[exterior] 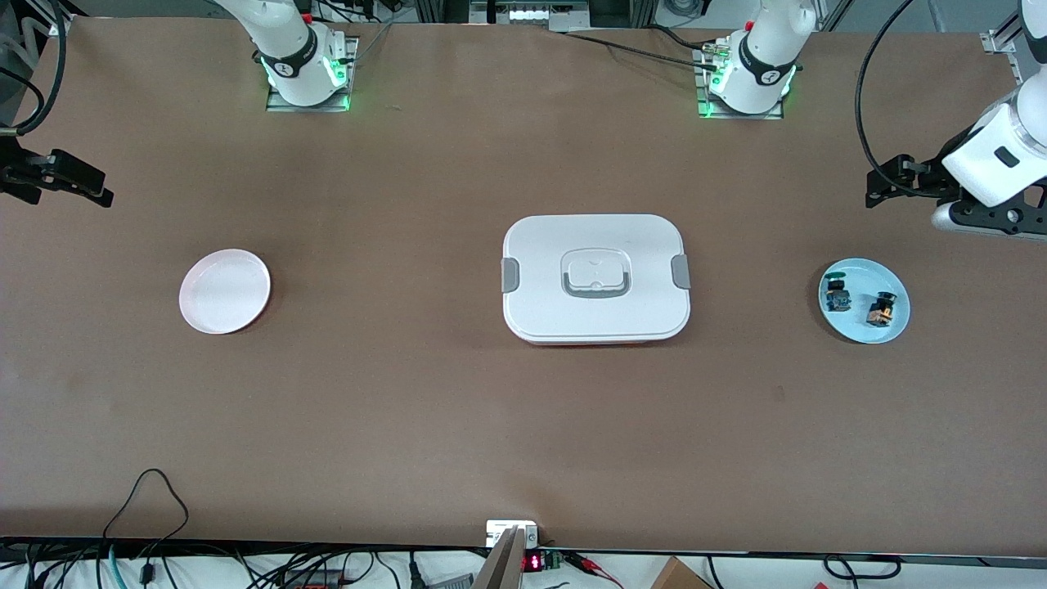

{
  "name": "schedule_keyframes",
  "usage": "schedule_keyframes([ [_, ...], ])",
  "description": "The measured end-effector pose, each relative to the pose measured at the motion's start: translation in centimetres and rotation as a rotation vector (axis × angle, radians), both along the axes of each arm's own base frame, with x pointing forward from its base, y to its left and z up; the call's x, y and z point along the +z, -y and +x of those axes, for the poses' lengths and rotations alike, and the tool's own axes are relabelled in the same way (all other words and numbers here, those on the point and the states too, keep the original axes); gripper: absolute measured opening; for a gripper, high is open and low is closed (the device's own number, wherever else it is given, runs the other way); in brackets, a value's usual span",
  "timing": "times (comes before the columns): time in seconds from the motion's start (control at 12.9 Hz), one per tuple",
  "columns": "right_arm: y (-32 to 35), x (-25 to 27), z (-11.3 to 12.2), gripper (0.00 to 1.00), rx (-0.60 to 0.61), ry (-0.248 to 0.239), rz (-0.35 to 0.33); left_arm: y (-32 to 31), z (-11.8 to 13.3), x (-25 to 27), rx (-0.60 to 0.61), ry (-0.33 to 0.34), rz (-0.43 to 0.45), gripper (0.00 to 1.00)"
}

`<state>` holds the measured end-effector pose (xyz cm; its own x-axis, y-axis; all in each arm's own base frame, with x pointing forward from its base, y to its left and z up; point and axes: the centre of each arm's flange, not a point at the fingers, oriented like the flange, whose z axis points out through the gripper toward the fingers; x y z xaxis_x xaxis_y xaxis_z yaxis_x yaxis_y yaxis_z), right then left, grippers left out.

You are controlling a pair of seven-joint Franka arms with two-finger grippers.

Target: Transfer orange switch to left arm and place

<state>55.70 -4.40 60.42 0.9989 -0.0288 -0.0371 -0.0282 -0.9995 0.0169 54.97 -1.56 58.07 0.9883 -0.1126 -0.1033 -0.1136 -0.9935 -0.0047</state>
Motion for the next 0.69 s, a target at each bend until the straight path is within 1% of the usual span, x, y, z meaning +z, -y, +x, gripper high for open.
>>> schedule_keyframes([
  [0.69, 0.06, -0.02, -0.03, 1.0, -0.001, -0.003, 0.0, -0.27, 0.1, 0.56, 0.005, 0.013, 0.001, 1.0],
])
